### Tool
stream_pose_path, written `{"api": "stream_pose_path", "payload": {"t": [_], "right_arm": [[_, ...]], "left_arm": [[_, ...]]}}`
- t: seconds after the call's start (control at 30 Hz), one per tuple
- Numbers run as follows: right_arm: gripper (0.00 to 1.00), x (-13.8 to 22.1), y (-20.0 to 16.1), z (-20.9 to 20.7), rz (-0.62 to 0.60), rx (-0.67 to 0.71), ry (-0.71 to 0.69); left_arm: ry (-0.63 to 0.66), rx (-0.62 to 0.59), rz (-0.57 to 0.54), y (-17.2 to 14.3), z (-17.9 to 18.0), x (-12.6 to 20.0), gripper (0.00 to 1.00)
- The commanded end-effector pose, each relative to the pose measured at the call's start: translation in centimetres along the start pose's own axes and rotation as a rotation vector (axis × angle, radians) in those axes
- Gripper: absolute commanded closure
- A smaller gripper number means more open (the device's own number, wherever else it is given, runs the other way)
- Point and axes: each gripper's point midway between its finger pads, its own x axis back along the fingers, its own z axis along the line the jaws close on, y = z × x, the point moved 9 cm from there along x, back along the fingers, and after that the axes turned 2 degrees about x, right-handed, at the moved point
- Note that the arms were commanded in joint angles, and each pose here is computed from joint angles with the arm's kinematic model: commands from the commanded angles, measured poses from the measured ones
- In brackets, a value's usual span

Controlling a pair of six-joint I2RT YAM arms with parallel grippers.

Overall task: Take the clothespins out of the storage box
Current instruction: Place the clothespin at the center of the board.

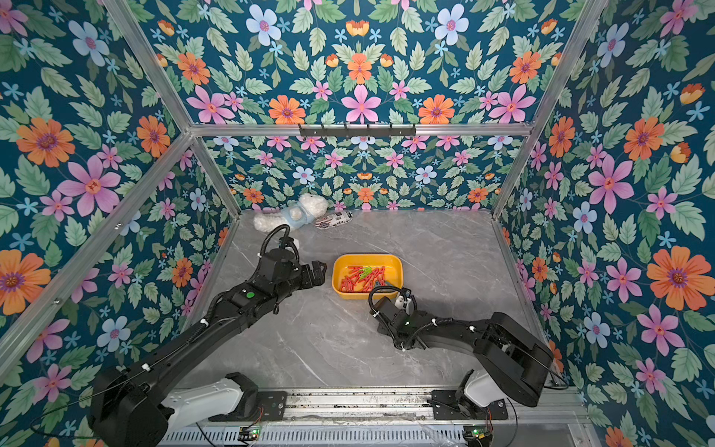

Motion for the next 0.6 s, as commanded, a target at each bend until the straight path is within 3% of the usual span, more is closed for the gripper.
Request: {"api": "stream_pose_path", "payload": {"t": [0.0, 0.07, 0.37, 0.57], "right_arm": [[0.92, -0.3, -0.3, -0.2, 0.024, -0.015, -0.025], [0.82, -0.2, -0.2, 0.0, 0.025, -0.014, -0.02], [0.6, 2.5, 1.5, 1.4, -0.031, 0.001, 0.061], [0.35, 5.5, 3.2, 1.9, -0.121, 0.011, 0.116]], "left_arm": [[0.007, 0.01, -0.001, 0.0, 0.1, 0.1, 0.0], [0.005, 0.008, 0.003, -0.1, 0.0, 0.0, 0.0], [-0.011, 0.003, 0.026, 0.0, -0.3, -0.4, 0.0], [-0.03, 0.003, 0.051, -0.1, -0.8, -1.3, 0.0]]}}
